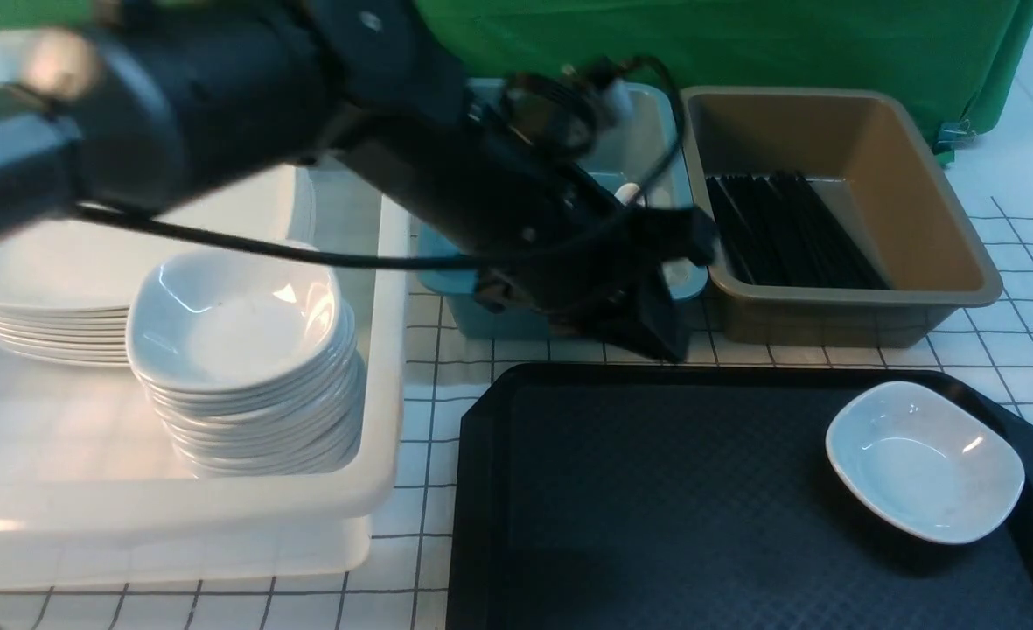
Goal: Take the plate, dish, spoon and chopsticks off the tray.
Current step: Use the left arm to grab a small plate from the dinner plate
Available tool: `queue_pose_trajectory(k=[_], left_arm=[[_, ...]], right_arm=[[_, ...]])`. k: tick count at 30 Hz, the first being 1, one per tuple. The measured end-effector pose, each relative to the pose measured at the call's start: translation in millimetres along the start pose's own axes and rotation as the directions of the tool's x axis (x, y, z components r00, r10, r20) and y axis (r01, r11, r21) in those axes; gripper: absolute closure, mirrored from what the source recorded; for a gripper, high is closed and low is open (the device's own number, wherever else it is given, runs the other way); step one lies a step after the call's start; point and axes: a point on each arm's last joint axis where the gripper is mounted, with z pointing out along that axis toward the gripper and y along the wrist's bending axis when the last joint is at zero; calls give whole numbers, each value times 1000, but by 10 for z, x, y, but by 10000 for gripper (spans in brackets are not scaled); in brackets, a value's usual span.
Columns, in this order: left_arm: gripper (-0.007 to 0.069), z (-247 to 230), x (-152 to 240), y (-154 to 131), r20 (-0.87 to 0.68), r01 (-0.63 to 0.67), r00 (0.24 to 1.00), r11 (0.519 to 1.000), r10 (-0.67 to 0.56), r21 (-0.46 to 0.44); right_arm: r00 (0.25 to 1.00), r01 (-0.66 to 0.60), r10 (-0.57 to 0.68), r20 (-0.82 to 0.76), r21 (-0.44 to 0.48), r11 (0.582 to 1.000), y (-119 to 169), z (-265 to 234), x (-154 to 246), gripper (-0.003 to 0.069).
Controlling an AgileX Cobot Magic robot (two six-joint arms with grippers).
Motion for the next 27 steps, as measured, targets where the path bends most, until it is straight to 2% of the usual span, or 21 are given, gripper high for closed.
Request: queue_pose_trajectory(k=[5, 11, 18, 27], left_arm=[[417, 620, -62, -102, -106, -33, 994, 999, 33, 2], [307, 1164, -213, -144, -47, 17, 999, 1000, -17, 5], [270, 1683, -233, 4, -16, 113, 993, 994, -113, -12], [269, 1972, -215, 82, 51, 176, 983, 984, -176, 8]], right_arm=[[1000, -1, 1, -13, -2, 1000, 1, 0, 12, 650], [1000, -1, 1, -14, -2, 1000, 2, 0, 13, 649], [1000, -1, 1, -14, -3, 1000, 2, 0, 13, 644], [1000, -2, 2, -14, -5, 1000, 5, 0, 13, 640]])
